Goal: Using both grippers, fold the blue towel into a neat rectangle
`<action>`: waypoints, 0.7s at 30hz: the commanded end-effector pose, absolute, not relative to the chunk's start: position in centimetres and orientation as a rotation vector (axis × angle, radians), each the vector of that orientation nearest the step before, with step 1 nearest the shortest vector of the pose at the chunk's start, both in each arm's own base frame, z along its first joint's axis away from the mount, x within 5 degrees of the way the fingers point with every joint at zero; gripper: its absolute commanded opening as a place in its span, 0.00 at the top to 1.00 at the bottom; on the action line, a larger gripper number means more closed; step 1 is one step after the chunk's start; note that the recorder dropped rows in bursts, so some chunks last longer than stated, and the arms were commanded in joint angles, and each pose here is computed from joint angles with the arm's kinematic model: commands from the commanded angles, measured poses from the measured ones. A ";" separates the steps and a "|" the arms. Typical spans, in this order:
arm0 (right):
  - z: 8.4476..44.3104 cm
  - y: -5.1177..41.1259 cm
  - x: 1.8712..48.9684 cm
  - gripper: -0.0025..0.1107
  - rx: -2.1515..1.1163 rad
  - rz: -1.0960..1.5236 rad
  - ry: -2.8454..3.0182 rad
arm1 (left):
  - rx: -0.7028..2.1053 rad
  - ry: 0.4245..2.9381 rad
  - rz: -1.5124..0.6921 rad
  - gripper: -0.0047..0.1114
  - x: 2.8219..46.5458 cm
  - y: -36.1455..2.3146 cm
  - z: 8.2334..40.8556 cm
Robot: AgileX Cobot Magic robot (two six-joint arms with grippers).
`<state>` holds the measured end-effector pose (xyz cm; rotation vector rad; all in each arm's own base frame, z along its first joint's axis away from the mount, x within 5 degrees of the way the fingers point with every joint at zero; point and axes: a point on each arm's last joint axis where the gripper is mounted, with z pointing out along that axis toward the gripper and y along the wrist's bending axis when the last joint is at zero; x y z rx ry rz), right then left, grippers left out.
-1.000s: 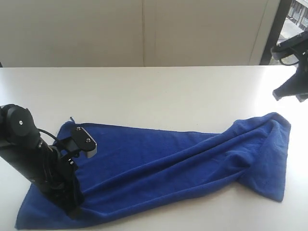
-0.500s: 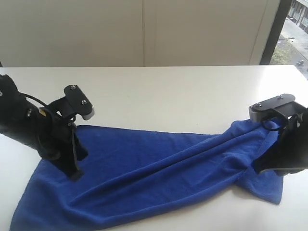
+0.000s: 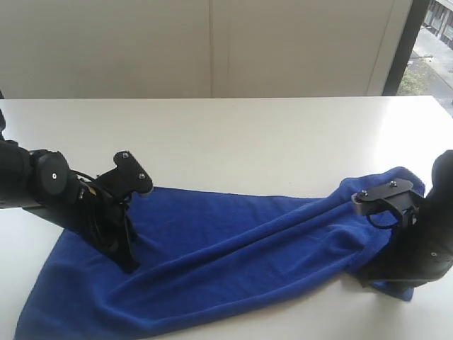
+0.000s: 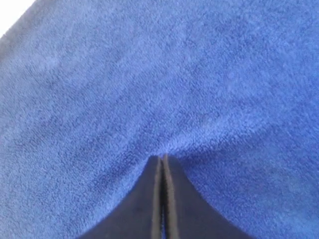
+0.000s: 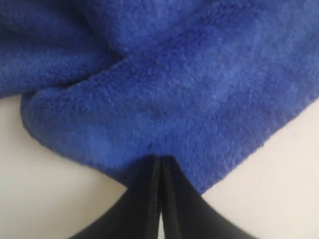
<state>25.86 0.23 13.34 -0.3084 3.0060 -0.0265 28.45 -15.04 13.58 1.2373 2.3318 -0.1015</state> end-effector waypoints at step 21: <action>13.8 -3.5 22.3 0.98 -0.501 -0.698 3.482 | 1.249 2.364 -0.086 0.96 28.7 -14.4 12.2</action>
